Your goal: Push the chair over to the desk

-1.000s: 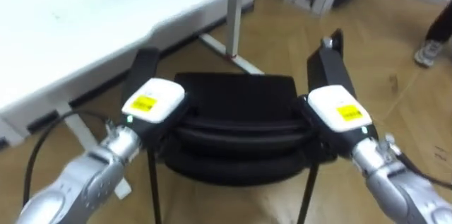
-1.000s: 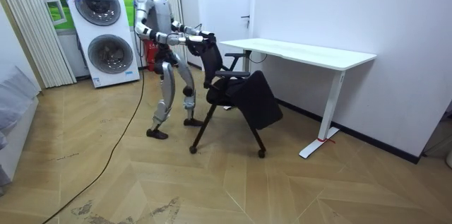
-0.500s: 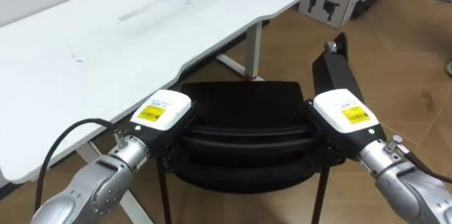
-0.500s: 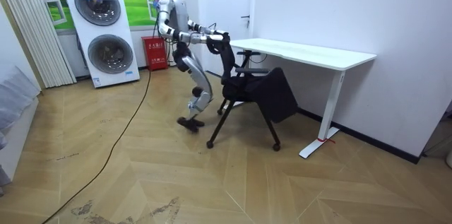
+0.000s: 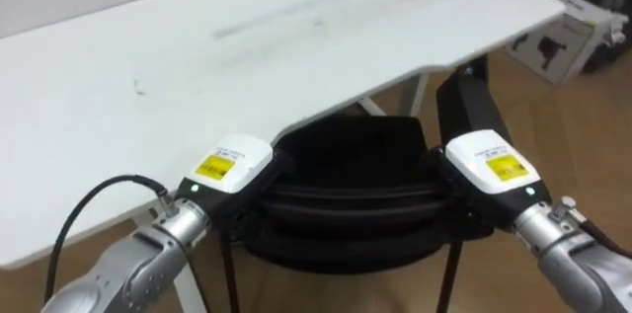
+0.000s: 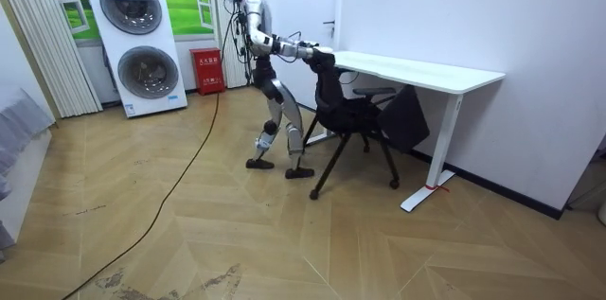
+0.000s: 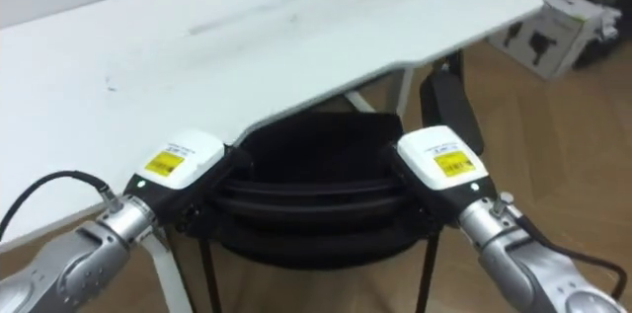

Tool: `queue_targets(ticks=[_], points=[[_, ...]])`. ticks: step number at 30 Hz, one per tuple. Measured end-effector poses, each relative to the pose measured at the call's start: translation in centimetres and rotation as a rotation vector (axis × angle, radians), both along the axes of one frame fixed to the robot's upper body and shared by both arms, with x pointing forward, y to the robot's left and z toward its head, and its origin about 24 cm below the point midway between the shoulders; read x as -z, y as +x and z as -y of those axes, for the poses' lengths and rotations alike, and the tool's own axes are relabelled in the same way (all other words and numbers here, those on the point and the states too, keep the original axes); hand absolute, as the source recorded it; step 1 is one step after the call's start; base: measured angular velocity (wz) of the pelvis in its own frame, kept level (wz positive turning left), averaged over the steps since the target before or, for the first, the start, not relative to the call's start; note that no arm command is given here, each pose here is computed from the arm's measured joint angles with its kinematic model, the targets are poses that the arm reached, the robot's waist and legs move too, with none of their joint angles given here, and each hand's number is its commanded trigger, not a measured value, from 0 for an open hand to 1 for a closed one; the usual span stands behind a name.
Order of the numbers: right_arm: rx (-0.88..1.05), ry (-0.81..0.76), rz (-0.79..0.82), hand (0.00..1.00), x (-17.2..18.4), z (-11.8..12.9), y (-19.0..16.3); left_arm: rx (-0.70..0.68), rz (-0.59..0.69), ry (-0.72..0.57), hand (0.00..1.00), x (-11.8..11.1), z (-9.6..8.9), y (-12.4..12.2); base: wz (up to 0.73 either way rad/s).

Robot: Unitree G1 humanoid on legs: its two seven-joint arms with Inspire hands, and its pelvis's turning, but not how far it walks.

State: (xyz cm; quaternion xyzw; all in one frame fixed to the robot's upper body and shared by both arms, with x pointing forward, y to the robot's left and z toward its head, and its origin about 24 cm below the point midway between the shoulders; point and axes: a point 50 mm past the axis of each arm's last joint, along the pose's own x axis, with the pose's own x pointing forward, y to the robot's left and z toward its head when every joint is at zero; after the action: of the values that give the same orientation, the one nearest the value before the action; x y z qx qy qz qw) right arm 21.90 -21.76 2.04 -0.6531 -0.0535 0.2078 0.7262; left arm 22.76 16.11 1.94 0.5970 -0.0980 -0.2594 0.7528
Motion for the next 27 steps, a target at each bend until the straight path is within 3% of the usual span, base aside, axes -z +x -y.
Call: queue_targets(ticks=[3,19,27], points=[[-0.027,0.012,0.022,1.0,-1.0,-0.1,0.2,-0.015,0.009,-0.028,1.0,-0.4,-0.4,0.3,0.73],[0.01,0.034,-0.025,1.0,0.8,-0.8,-0.2,-0.027,-0.004,0.011,1.0,0.1,-0.5,0.5,0.33],[0.006,0.02,-0.01,1.0,0.7,-0.9,-0.2,-0.037,0.015,0.022,1.0,0.1,-0.3,0.6,0.07]])
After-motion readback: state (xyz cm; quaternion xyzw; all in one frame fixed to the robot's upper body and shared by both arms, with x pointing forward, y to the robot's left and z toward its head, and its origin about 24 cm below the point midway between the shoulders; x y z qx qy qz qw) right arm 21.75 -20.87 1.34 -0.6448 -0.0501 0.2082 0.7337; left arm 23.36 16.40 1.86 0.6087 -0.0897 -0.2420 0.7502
